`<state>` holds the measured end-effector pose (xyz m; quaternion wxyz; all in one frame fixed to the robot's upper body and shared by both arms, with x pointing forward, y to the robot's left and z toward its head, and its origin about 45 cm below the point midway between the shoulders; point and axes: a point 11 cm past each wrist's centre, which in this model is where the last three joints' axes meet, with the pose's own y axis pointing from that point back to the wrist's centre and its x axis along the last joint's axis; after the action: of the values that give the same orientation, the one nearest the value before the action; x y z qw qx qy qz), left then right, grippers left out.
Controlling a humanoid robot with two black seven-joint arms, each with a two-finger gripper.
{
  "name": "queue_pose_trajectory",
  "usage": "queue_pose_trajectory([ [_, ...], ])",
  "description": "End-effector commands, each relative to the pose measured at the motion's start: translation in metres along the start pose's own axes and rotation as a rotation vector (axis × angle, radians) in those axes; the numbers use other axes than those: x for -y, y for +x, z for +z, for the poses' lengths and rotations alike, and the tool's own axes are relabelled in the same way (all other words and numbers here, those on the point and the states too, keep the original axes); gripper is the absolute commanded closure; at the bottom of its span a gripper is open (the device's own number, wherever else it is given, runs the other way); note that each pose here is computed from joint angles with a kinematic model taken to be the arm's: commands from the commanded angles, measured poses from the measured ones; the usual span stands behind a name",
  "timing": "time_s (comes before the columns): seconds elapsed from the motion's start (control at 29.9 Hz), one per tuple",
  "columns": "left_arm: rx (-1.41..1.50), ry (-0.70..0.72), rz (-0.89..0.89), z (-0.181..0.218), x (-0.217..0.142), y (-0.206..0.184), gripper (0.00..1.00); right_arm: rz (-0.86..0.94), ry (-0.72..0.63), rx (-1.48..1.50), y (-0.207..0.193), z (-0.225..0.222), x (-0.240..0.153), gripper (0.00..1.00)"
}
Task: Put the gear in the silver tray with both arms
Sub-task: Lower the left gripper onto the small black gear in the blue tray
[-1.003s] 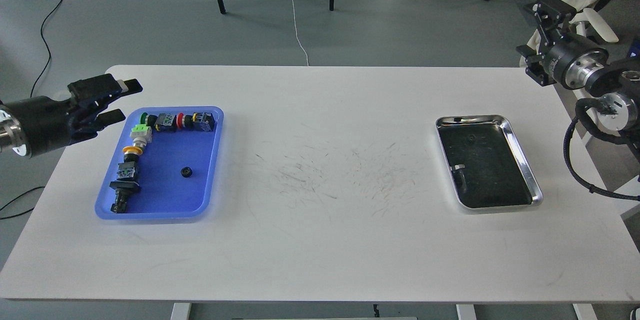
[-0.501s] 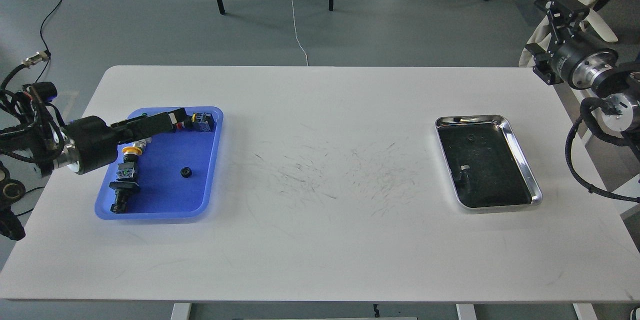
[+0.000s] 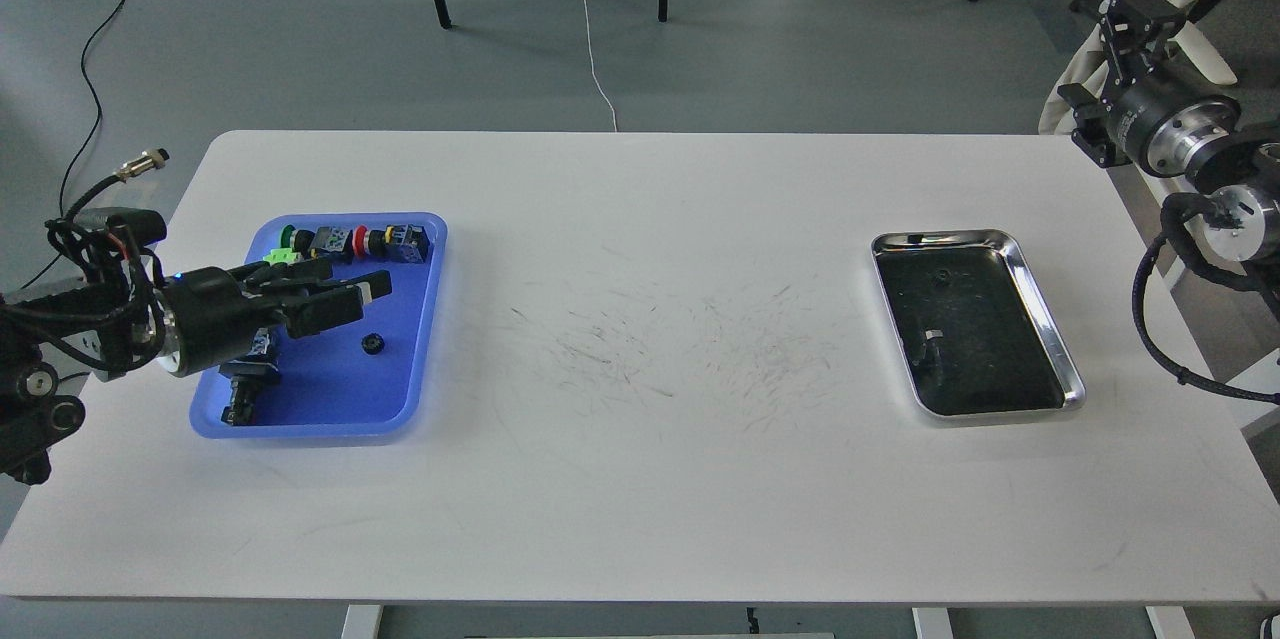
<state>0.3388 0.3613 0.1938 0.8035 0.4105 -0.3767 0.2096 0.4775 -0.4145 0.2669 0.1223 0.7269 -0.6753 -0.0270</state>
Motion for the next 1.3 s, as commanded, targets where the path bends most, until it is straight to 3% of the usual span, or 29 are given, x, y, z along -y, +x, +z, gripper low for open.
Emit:
queue_pose_trajectory([
  [0.0, 0.03, 0.025, -0.013, -0.01, 0.003, -0.004, 0.02, 0.001, 0.0, 0.0, 0.0, 0.0, 0.0, 0.1],
  [0.27, 0.095, 0.11, -0.06, -0.037, 0.016, -0.019, 0.1, 0.003, 0.0, -0.003, 0.001, 0.0, -0.001, 0.09],
  [0.53, 0.12, 0.08, -0.077, -0.029, 0.031, -0.03, 0.14, 0.003, -0.005, -0.007, 0.001, 0.002, -0.001, 0.08],
  [0.67, 0.145, 0.074, -0.09, -0.028, 0.033, -0.037, 0.21, -0.003, -0.006, -0.005, -0.003, 0.002, 0.001, 0.08],
  [0.94, 0.233, 0.098, -0.107, -0.038, 0.029, -0.045, 0.28, 0.0, -0.008, -0.011, -0.001, 0.002, 0.0, 0.08],
  [1.27, 0.26, 0.098, -0.111, -0.038, 0.04, -0.053, 0.28, 0.002, -0.009, -0.013, 0.0, 0.002, -0.001, 0.08],
])
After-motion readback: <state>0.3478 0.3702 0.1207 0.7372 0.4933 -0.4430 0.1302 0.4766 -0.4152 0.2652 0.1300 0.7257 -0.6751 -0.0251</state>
